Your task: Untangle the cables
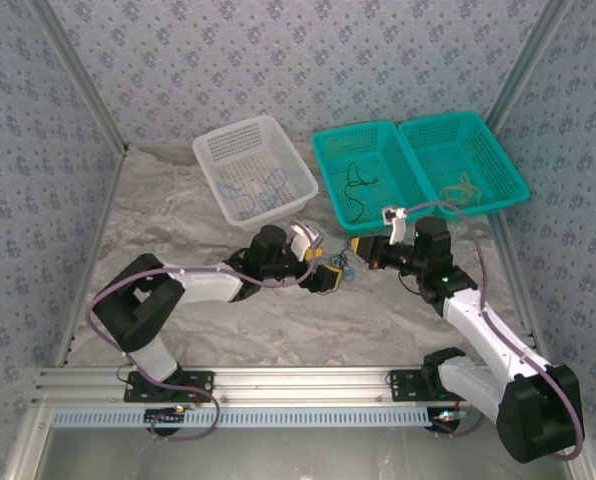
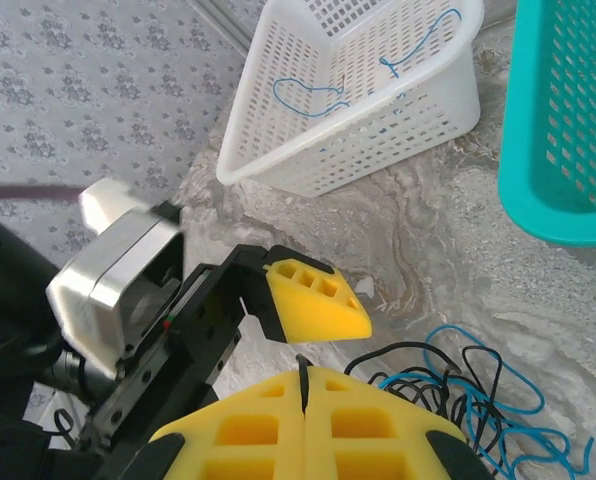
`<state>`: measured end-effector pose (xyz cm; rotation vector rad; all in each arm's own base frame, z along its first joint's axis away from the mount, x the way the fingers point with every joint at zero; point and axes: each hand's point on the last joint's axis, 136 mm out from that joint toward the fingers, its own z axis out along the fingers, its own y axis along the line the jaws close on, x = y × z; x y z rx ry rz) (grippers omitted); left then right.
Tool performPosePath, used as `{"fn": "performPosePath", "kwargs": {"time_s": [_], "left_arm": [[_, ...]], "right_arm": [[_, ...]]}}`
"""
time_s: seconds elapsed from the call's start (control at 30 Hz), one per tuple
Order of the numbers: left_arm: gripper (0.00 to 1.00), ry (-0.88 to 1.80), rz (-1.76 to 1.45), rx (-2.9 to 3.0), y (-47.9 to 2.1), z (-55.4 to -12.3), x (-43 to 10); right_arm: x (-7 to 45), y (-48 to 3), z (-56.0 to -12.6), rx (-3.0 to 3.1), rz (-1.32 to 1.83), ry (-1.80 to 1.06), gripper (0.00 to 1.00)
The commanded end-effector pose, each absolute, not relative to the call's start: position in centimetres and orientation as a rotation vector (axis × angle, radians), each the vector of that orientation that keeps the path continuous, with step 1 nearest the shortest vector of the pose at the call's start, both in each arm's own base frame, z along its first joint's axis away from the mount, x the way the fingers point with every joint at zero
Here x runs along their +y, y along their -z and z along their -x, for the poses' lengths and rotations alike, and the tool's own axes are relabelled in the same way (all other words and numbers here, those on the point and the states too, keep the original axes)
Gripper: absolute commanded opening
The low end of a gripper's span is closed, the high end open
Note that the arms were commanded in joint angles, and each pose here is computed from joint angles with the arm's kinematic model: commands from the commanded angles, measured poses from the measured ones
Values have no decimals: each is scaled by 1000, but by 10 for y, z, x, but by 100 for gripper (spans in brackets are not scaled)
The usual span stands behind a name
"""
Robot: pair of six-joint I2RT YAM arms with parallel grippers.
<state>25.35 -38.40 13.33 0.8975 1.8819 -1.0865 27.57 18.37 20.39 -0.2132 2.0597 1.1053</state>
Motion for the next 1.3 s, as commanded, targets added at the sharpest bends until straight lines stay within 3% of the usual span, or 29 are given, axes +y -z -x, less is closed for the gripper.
{"fn": "performPosePath", "kwargs": {"time_s": [0.0, 0.1, 0.43, 0.6, 0.8, 0.97, 1.27], "left_arm": [[99, 968, -973, 1580, -185, -265, -394], [97, 972, -1040, 1523, -196, -267, -407], [73, 918, -1096, 1419, -207, -284, -431], [44, 944, -1111, 1470, -184, -285, -440], [28, 969, -1089, 1619, -131, -287, -439], [22, 996, -1068, 1695, -107, -284, -436], [21, 1006, -1040, 1804, -74, -278, -426]], "right_arm": [[187, -223, -275, 2030, 219, -1146, 0], [189, -225, -274, 2022, 231, -1149, 0], [196, -229, -271, 2022, 266, -1150, 0], [197, -242, -270, 1973, 269, -1156, 0], [185, -275, -270, 1828, 249, -1086, 0], [182, -295, -269, 1770, 250, -1075, 0], [174, -328, -269, 1642, 213, -1076, 0]]}}
